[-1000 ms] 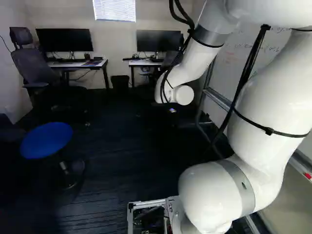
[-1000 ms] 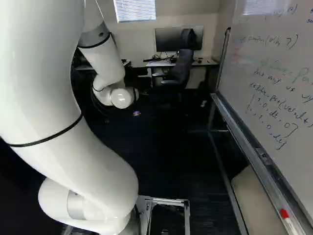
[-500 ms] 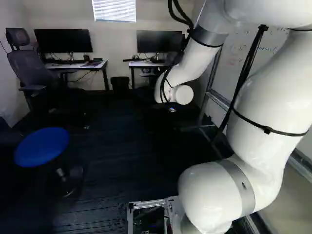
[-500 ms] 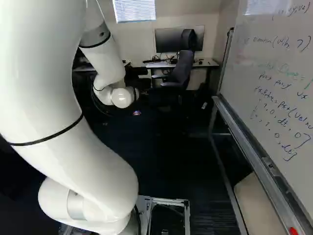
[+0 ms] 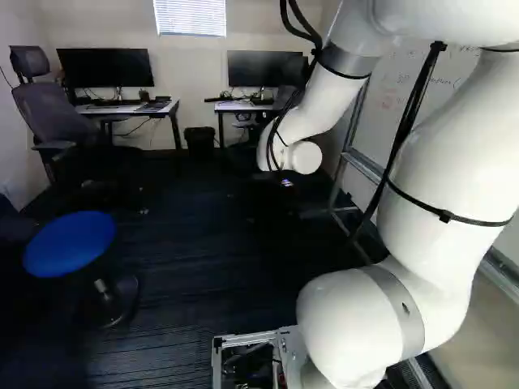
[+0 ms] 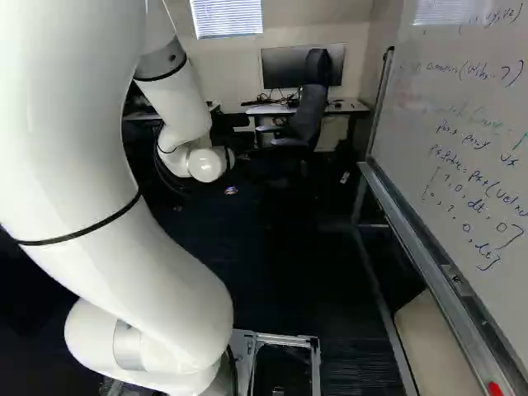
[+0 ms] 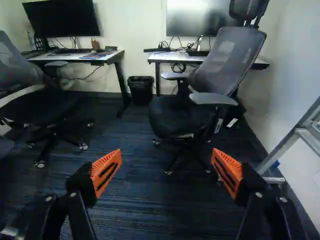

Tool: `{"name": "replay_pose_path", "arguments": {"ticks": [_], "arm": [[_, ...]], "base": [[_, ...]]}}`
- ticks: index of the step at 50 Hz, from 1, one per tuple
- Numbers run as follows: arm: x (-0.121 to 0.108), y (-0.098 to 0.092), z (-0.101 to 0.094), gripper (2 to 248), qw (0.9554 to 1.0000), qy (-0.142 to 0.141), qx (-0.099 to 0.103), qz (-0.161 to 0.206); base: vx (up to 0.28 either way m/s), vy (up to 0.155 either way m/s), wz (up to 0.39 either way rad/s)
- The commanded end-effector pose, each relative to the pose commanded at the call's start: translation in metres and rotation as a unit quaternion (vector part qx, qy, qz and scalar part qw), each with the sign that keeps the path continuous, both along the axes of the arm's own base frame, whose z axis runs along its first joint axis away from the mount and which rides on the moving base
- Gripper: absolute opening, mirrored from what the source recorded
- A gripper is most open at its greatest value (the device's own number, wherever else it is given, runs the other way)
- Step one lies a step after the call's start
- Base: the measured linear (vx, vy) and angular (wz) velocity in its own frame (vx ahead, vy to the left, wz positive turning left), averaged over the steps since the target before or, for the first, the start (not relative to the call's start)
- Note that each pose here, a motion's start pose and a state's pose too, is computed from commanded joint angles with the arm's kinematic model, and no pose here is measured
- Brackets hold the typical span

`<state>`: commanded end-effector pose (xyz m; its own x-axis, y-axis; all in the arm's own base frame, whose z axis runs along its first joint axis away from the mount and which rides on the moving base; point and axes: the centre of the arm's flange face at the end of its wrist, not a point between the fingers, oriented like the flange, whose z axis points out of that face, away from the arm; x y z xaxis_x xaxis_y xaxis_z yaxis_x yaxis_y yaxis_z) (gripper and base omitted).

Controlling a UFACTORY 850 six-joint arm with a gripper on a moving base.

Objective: Open the door and move inside

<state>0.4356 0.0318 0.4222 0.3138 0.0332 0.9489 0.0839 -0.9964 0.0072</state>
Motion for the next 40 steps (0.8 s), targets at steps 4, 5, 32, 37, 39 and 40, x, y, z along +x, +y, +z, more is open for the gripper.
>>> {"name": "replay_pose_path", "arguments": {"ticks": [4,5,32,37,39,40], "arm": [[-0.002,-0.001,-0.001,247,1.0000,0.000,0.000,-0.001],[-0.003,-0.001,-0.001,247,1.0000,0.000,0.000,-0.001],[-0.036,-0.009,-0.009,247,1.0000,0.001,0.001,-0.009],[-0.046,-0.011,-0.012,247,0.9999,0.002,0.001,-0.012],[-0.050,-0.012,-0.013,247,0.9999,0.002,0.001,-0.013],[-0.052,-0.013,-0.014,247,0.9999,0.002,0.001,-0.013]], "base": [[0.000,0.000,0.000],[0.000,0.000,0.000],[0.000,0.000,0.000],[0.000,0.000,0.000],[0.000,0.000,0.000],[0.000,0.000,0.000]]}}
